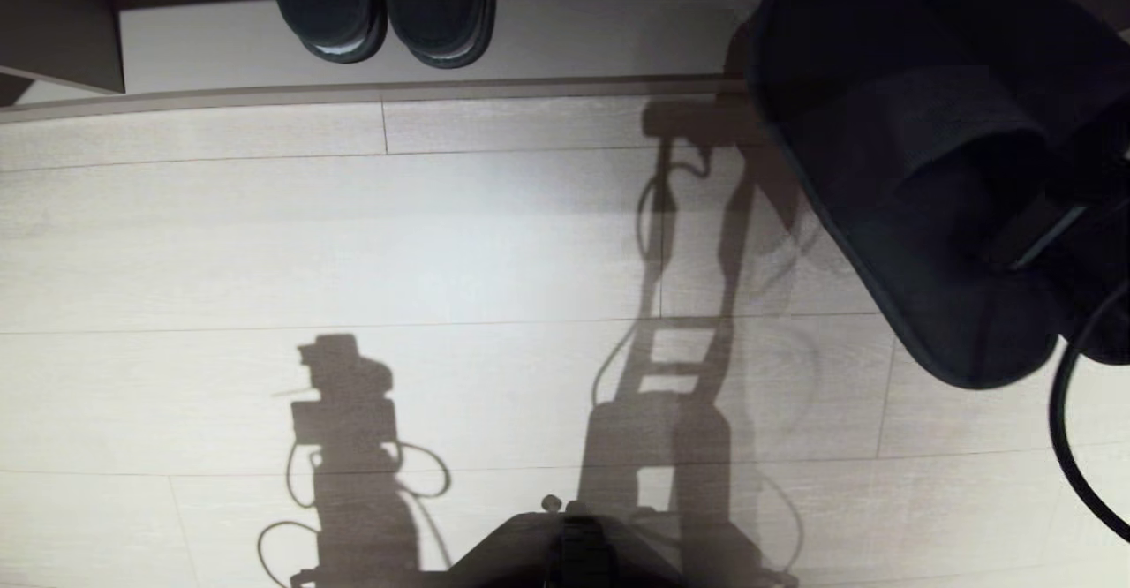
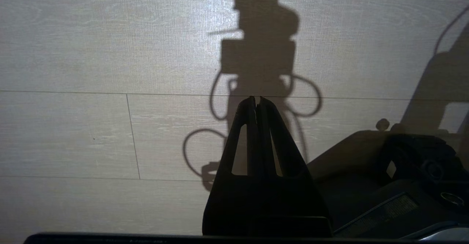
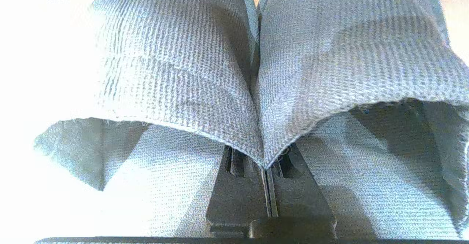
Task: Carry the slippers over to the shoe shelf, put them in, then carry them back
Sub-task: Pick up the slippers in the shoe cabinet, then place the slippers on the floor
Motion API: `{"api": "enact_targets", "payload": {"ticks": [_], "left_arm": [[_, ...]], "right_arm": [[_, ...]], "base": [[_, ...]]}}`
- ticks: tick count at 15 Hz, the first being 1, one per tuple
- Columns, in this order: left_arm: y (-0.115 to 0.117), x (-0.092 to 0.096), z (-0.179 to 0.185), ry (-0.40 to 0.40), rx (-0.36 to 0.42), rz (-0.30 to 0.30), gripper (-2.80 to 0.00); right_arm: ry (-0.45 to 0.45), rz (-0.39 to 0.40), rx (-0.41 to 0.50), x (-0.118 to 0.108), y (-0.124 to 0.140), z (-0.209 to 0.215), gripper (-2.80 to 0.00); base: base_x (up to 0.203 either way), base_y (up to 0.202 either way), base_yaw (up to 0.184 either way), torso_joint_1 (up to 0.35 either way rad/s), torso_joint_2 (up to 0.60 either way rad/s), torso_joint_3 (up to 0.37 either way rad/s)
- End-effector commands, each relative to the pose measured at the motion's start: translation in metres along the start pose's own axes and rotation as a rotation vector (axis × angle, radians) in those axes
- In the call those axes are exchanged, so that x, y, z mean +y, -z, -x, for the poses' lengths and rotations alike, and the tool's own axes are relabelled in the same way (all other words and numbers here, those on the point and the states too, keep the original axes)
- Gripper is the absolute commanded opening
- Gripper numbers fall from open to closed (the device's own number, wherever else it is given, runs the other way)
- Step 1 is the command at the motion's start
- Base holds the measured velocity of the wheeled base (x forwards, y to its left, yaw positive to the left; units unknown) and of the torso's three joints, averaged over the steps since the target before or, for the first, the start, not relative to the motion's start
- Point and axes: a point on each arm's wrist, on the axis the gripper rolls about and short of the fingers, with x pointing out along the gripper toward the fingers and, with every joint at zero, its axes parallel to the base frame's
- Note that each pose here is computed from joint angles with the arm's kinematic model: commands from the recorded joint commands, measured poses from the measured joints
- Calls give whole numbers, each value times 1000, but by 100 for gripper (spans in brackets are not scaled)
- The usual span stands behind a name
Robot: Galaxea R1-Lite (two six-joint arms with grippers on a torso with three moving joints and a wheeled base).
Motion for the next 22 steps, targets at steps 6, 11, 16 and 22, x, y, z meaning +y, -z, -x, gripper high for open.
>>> {"api": "enact_targets", "payload": {"ticks": [6, 11, 16, 22], "left_arm": [[0, 0, 0, -1, 0, 1, -280], [0, 0, 0, -1, 0, -1, -280], [0, 0, 0, -1, 0, 1, -280], [0, 0, 0, -1, 0, 1, -280]], "right_arm": [[107, 13, -12, -22, -7, 110, -280], [206, 15, 65, -23, 21, 163, -280], [238, 47, 88, -15, 54, 200, -280], [239, 5, 170, -3, 92, 240, -280]], "base": [[0, 0, 0, 0, 0, 0], [0, 0, 0, 0, 0, 0], [0, 0, 0, 0, 0, 0], [0, 0, 0, 0, 0, 0]]}}
